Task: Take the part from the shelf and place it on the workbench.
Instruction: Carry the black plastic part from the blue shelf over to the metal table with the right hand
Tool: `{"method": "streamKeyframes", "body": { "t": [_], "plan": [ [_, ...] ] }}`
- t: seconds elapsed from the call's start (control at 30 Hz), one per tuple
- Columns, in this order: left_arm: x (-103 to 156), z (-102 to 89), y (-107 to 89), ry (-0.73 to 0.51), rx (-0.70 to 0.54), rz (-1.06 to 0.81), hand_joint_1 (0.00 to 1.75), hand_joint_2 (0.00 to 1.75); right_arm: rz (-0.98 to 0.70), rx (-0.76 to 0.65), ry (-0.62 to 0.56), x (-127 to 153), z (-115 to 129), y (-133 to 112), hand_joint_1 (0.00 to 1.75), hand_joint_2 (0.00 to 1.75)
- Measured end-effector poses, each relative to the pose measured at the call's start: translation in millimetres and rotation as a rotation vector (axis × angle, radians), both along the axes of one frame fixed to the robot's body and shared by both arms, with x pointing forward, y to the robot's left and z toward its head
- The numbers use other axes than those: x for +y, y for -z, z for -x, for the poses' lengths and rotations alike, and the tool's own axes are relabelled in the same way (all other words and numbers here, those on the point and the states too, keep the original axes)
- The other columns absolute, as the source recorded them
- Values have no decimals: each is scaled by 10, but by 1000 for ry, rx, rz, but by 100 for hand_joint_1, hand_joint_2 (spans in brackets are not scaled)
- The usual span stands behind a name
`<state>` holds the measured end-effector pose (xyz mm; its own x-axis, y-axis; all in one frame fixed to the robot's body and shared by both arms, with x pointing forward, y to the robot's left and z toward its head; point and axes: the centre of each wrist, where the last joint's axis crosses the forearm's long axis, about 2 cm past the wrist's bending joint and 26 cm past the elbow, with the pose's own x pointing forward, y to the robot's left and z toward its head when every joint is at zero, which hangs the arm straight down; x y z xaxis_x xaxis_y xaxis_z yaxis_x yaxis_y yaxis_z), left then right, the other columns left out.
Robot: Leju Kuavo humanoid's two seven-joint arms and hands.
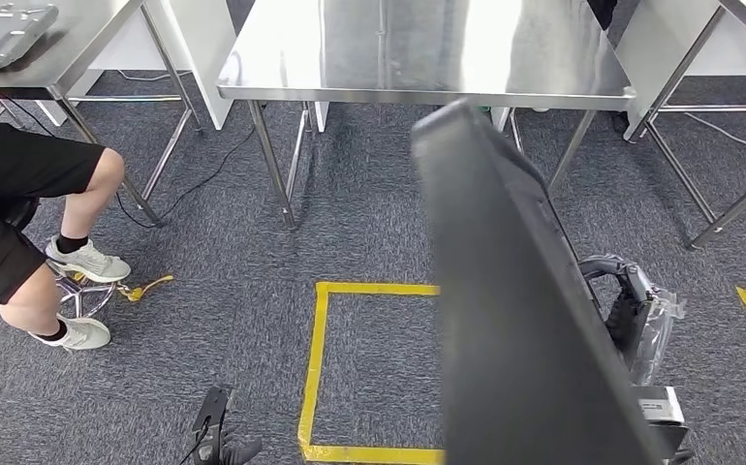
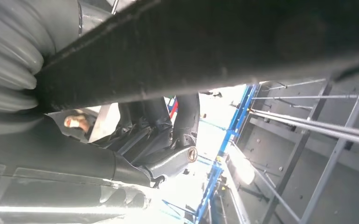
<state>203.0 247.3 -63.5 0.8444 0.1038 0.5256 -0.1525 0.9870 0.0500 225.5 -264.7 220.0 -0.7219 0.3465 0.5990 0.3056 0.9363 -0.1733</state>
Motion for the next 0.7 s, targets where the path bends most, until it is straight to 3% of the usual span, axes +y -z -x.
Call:
{"method": "streamKeyframes", "body": {
  "t": [0.7],
  "plan": [
    [21,-1,1,0,1,5,0,175,1,1,4,1,-2,13,175,175]
  ]
}}
